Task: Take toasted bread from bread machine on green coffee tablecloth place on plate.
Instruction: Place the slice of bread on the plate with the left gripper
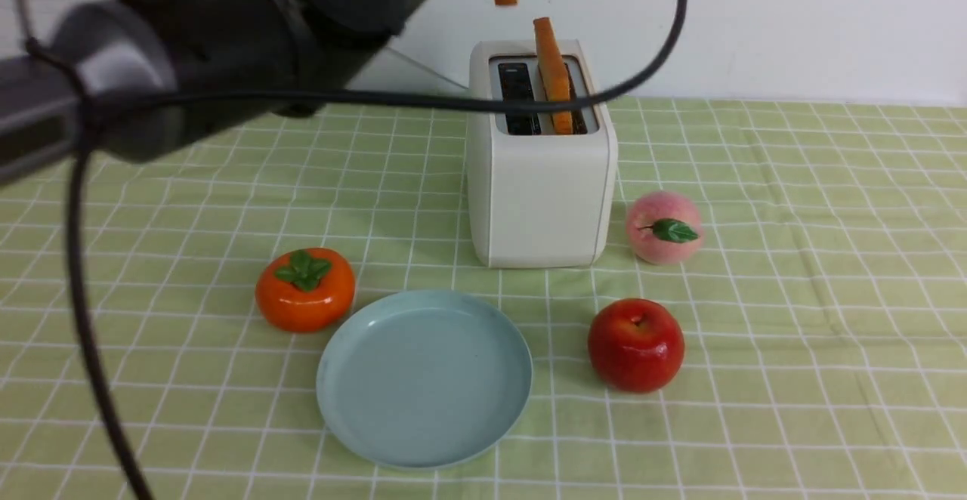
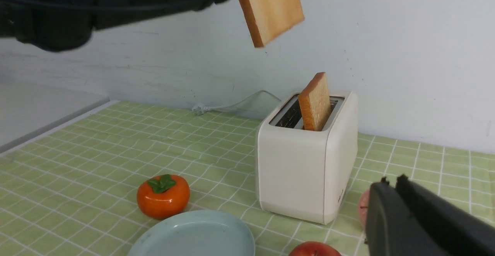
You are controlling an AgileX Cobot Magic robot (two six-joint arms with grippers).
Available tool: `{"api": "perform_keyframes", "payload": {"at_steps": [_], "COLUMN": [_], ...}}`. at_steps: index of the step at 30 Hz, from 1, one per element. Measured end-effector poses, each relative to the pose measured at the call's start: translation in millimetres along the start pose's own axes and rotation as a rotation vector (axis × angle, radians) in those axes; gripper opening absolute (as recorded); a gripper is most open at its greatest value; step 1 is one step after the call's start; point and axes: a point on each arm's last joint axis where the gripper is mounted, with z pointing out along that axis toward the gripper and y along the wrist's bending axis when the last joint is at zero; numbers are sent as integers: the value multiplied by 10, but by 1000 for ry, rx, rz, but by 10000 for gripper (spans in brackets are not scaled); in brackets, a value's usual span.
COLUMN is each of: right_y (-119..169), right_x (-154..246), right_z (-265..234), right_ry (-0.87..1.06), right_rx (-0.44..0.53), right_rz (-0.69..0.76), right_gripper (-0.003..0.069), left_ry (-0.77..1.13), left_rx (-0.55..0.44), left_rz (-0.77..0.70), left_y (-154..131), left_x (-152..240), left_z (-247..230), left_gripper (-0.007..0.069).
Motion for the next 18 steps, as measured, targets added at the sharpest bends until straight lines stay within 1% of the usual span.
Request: {"api": "perform_keyframes", "payload": {"at_steps": [3,6,7,8,9,10,11,13,15,17,18], "right_y": [-1,15,27,41,51,56,72,80,90,103,106], "right_x": [-1,-6,-17,-34,-46,-52,-69,-70,-60,-45,-41], "right_z": [0,-5,-10,-17,-22,-25,-35,-37,-39,-40,-41], "right_ry": [-1,8,11,14,15,17,20,25,37,52,58], "right_rx": [1,-13,-22,-32,-39,-43,-54,-61,-72,-76,-90], "right_rz": [-3,-5,-7,-10,-12,-13,-16,-17,-17,-18,-18], "right_gripper": [32,32,32,32,32,32,32,32,32,32,32], "left_ry": [143,306,368,431,481,496,600,711,809,898,920], "left_rx": [181,345,378,390,382,385,344,300,249,212,203], "left_rz": [-10,-15,-30,-55,-79,-85,-137,-174,-196,-215,-220], "left_y": [-109,-128,-95,-35,47,44,213,361,499,588,609], "left_x": [-195,-210,-185,-154,-126,-112,-22,146,360,647,728], "left_z": [-246,-510,-590,-658,-699,-714,-778,-826,-856,-862,-853], "left_gripper": [99,99,99,99,99,99,99,99,99,99,99]}}
